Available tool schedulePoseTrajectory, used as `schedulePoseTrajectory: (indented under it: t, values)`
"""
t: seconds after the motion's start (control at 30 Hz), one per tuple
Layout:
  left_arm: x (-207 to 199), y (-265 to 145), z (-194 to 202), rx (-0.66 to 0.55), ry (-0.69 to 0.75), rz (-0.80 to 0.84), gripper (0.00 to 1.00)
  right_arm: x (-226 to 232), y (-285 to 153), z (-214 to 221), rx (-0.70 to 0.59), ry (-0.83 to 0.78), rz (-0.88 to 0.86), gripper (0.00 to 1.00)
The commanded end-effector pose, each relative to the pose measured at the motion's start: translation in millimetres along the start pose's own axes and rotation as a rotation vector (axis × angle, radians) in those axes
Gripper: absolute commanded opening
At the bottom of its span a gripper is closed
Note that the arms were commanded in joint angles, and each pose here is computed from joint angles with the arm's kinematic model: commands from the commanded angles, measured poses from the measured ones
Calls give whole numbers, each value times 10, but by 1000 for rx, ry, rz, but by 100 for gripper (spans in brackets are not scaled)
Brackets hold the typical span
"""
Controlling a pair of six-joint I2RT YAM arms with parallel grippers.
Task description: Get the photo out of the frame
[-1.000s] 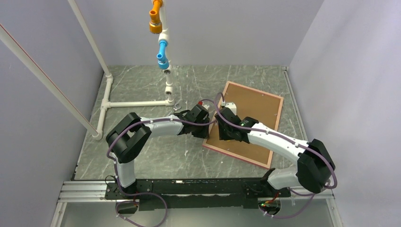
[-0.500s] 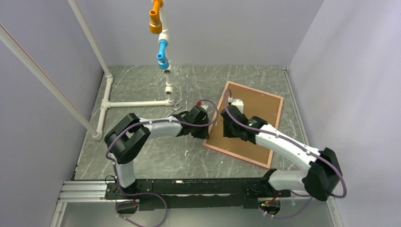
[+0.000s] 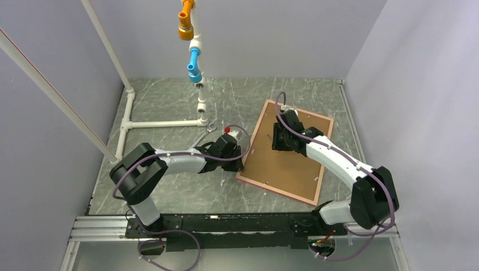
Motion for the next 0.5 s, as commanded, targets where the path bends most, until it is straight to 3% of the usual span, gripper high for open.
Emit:
schedulePoseTrajectory:
  t: [0.0, 0.2, 0.47]
  values:
    - [474, -149, 361, 86, -29, -142, 0, 56, 44, -444, -101, -14, -25, 0]
    - [509, -310, 401, 67, -39, -121, 1, 127, 218, -572, -104, -24, -38, 0]
    - [260, -323, 184, 53, 10, -95, 24, 228, 379, -704, -120, -34, -65, 0]
Point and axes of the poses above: each gripper's point midway between its finger pads, its own y axis out along the fingers, its own x axis along the line the jaws close on, z = x × y, the point moved 2 cm from there along -y, back along the fingers, and after that the axes turned 14 degrees about -y, right-handed, at the moved point
